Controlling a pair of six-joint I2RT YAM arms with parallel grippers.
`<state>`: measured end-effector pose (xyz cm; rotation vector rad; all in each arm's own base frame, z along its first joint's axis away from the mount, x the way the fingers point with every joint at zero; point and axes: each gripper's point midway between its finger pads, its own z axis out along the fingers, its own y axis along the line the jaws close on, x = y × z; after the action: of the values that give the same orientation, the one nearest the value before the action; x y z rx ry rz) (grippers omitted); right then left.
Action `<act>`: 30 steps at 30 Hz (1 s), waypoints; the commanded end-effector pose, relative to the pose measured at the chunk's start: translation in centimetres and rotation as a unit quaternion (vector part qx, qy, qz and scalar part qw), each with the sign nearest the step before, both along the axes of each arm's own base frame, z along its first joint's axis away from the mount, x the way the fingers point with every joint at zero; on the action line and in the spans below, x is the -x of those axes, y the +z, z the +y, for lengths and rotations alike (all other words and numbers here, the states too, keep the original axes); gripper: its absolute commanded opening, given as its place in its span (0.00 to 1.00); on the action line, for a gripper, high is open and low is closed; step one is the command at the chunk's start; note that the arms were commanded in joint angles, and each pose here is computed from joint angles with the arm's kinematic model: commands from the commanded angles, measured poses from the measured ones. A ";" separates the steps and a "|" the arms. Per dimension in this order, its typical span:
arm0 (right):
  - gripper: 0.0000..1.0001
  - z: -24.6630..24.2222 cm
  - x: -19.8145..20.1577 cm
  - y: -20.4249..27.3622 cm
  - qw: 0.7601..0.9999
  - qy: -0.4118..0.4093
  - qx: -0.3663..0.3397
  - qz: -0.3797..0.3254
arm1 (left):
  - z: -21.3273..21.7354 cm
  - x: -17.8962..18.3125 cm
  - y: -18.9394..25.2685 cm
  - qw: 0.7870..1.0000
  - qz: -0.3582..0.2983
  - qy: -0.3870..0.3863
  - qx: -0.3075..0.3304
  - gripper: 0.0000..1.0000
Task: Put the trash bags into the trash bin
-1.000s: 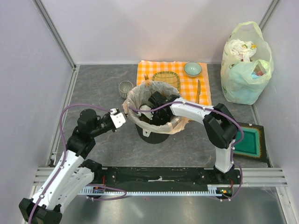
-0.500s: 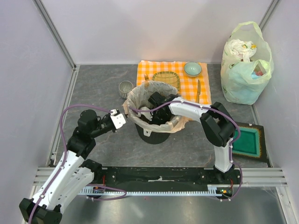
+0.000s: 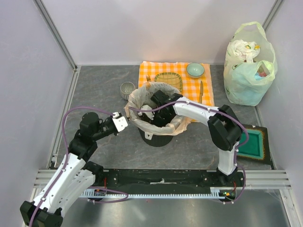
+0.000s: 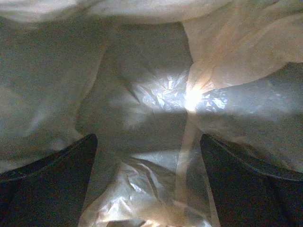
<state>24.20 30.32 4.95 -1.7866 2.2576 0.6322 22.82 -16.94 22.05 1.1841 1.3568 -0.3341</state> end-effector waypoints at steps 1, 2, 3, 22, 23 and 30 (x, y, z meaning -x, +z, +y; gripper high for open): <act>0.98 2.8 -1.4 5.7 0.995 0.004 -0.082 -0.055 | 0.3 -0.1 -0.6 1.000 -0.008 0.002 -0.013 0.02; 0.98 2.9 -1.4 6.0 0.995 0.005 -0.085 -0.058 | 0.4 -0.1 -0.6 1.000 -0.007 0.003 -0.012 0.02; 0.98 3.0 -1.5 6.5 0.994 0.004 -0.090 -0.063 | 0.4 -0.1 -0.7 1.000 -0.006 0.003 -0.013 0.02; 0.98 4.9 -3.1 17.6 0.957 -0.036 -0.233 -0.171 | 0.4 0.7 0.1 1.000 0.006 -0.010 -0.024 0.27; 0.98 4.9 -2.9 18.0 0.955 -0.033 -0.238 -0.173 | 0.3 0.9 0.4 1.000 0.004 -0.013 -0.023 0.31; 0.98 4.0 -4.0 22.6 0.930 -0.060 -0.285 -0.224 | 0.8 2.1 0.9 0.999 0.025 -0.019 -0.038 0.59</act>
<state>27.28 34.42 23.01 -1.4351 1.7518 0.6727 21.54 -16.42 21.13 1.2401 1.4248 -0.3511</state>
